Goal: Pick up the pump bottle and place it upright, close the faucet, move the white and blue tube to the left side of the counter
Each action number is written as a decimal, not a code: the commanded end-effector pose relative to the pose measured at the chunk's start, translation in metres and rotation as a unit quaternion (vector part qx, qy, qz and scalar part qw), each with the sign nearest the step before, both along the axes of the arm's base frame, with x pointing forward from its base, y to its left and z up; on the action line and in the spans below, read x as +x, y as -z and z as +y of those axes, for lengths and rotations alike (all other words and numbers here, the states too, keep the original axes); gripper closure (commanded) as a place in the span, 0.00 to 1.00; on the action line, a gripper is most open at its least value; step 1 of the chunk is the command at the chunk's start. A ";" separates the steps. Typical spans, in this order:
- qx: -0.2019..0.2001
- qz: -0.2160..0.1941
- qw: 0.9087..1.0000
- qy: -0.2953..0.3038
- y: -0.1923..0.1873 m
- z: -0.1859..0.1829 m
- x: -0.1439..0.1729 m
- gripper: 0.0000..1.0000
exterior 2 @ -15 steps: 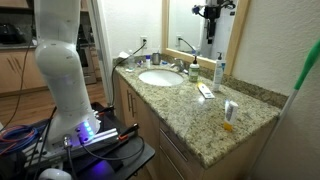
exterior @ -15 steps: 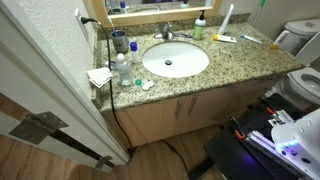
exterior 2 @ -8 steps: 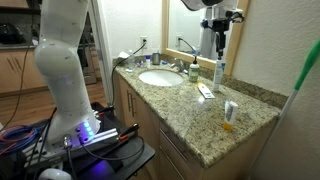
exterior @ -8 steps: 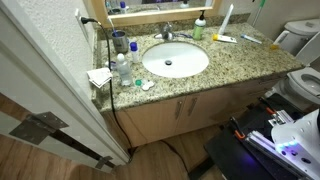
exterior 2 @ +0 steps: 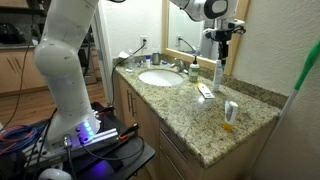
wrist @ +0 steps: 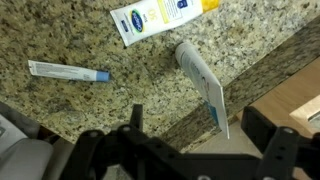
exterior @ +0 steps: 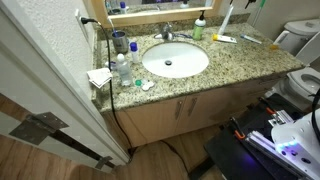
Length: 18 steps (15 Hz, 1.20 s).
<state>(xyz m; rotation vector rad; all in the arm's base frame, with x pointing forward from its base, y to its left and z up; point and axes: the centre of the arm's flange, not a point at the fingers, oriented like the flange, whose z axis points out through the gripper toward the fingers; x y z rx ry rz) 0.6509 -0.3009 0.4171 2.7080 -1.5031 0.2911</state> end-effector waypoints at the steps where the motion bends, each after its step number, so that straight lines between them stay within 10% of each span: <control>1: 0.000 -0.004 1.000 -0.028 0.003 -0.005 0.005 0.00; 18: -0.016 -0.018 1.000 -0.017 0.021 0.019 0.024 0.00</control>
